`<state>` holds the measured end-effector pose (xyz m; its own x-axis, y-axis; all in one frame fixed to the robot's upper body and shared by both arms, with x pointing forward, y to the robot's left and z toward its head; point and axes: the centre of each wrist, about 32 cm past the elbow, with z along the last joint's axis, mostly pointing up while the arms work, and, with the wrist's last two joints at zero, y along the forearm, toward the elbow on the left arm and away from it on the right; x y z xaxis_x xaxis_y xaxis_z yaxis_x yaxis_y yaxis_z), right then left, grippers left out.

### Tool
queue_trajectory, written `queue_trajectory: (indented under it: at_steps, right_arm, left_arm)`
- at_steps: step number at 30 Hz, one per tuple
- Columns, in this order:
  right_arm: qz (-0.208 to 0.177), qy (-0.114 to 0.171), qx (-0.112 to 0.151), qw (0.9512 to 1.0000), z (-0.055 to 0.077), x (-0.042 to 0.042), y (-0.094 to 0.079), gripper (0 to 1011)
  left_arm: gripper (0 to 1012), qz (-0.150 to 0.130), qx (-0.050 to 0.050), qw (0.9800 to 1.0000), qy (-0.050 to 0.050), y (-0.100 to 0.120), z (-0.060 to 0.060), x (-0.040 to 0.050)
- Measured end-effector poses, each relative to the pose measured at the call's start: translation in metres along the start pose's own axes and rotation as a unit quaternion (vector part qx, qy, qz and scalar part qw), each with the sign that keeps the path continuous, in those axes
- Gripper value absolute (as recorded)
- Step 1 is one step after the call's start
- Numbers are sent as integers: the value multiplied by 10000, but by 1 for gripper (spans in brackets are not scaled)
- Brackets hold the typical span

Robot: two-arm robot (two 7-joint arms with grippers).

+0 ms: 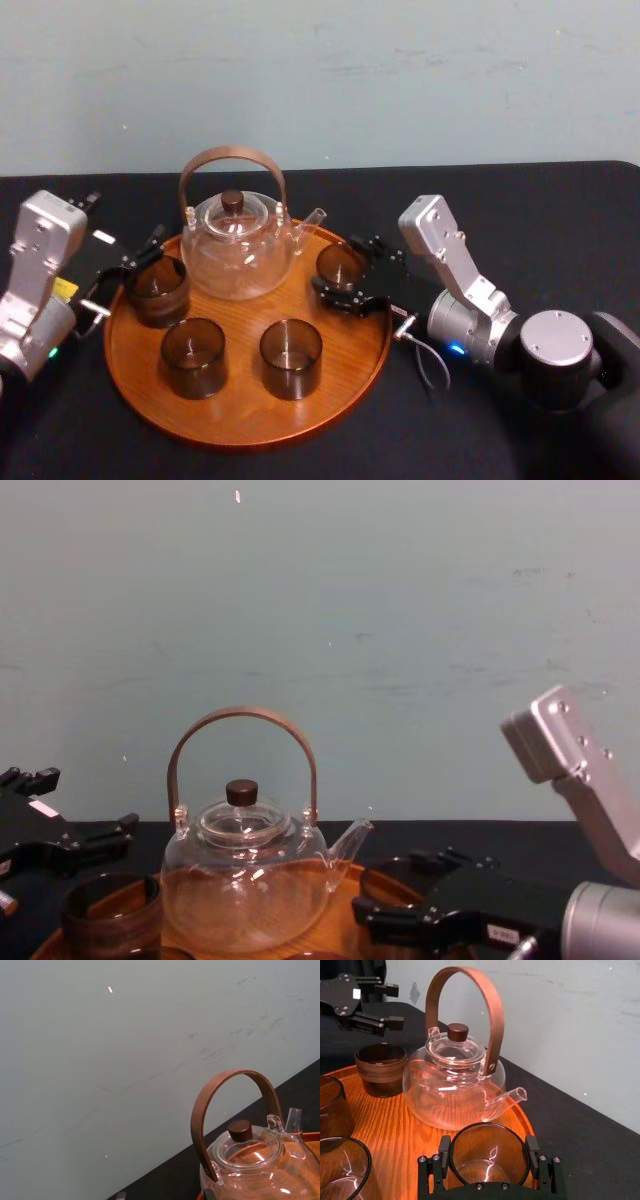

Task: Pick up the glass from the table and place it on the tray.

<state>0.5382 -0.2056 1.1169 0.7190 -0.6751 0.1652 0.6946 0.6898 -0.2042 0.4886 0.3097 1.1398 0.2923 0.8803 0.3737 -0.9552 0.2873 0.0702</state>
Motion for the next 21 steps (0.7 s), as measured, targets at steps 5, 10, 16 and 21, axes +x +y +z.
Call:
queue_trajectory:
  at_steps: [5,10,16,21]
  right_arm:
    - [46,-2,-40,10000,-19,-13,36,918]
    - [79,-1,-52,10000,-33,-25,53,918]
    - [70,17,-64,10000,-56,-33,61,918]
    - [42,5,-81,10000,-65,-39,68,918]
  left_arm:
    - [1001,0,1,10000,0,0,0,0]
    - [1001,0,0,10000,0,0,0,0]
    - [1001,0,0,10000,0,0,0,0]
    - [1001,0,0,10000,0,0,0,0]
